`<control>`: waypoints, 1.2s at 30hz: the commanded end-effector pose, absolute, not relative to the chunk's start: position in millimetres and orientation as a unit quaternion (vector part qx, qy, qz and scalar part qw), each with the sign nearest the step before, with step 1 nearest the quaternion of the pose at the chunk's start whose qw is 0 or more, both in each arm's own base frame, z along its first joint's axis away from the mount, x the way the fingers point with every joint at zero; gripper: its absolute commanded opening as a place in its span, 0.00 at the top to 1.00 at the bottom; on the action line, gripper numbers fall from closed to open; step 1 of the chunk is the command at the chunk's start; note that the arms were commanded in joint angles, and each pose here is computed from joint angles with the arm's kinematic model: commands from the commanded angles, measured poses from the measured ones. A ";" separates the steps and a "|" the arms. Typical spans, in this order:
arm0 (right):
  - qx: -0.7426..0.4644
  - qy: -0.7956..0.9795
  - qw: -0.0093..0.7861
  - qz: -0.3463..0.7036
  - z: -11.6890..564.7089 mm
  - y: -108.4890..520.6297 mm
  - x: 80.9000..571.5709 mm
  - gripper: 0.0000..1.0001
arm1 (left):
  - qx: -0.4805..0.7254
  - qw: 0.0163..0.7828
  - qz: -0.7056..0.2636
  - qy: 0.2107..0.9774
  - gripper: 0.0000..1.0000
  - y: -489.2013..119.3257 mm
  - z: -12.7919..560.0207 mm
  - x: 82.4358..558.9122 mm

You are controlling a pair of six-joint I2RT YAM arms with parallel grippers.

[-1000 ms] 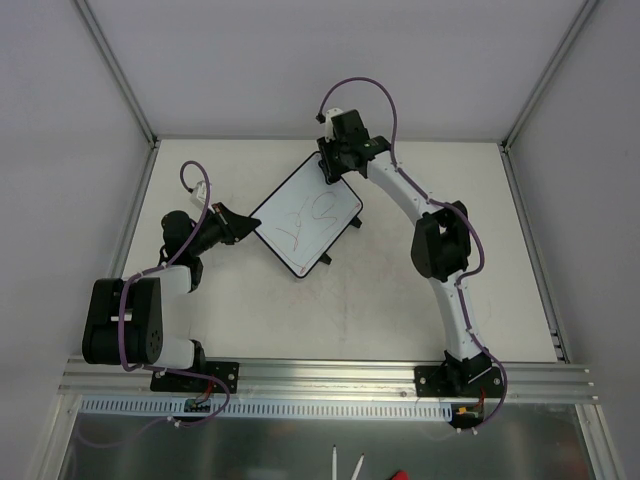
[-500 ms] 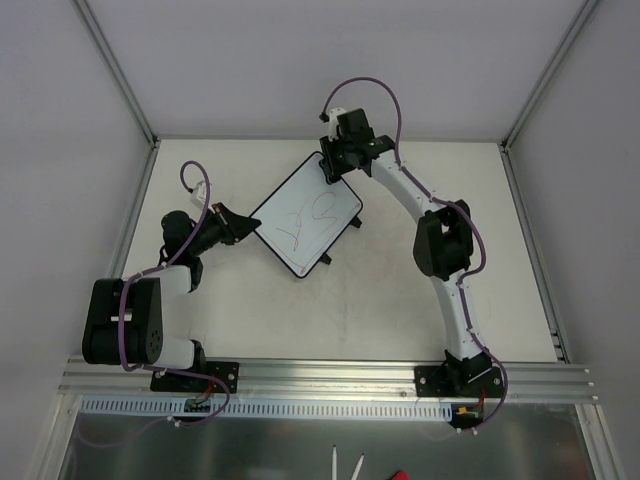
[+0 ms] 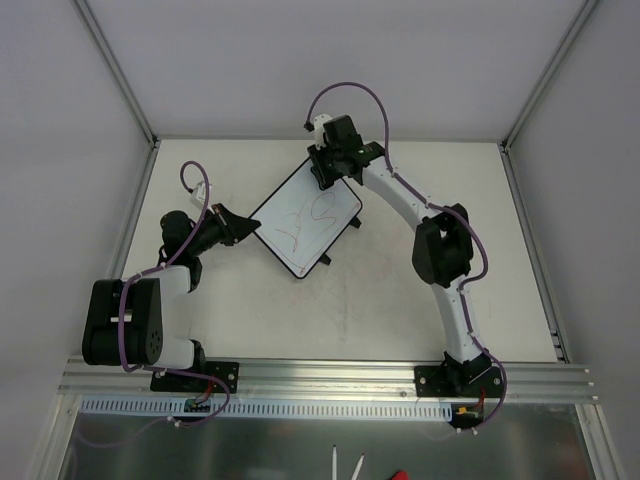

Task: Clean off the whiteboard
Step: Hold the whiteboard at the whiteboard stand.

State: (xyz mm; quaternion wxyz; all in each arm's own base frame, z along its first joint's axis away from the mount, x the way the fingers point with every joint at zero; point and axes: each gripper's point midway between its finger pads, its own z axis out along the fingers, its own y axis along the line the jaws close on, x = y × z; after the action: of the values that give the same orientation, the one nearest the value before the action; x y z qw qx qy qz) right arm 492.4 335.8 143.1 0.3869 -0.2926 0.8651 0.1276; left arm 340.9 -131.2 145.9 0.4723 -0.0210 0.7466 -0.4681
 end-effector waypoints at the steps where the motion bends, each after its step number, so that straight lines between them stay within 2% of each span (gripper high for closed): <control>1: -0.342 0.847 0.370 0.170 155.6 372.5 451.4 1.00 | 0.053 0.519 -0.465 0.715 1.00 -136.4 177.8 341.7; 25: -0.418 0.829 0.331 0.167 156.7 422.6 384.6 0.99 | 0.058 0.515 -0.472 0.713 1.00 -139.3 180.4 342.2; 36: -0.456 0.814 0.311 0.183 152.5 457.6 334.8 1.00 | 0.059 0.514 -0.474 0.713 1.00 -140.7 181.2 342.8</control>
State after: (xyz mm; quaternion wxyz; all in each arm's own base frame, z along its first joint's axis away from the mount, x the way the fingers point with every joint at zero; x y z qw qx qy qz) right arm 396.1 415.2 150.2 0.3489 -0.4060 0.8358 0.1220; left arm 340.0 -131.6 144.7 0.4661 -0.0215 0.7493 -0.4700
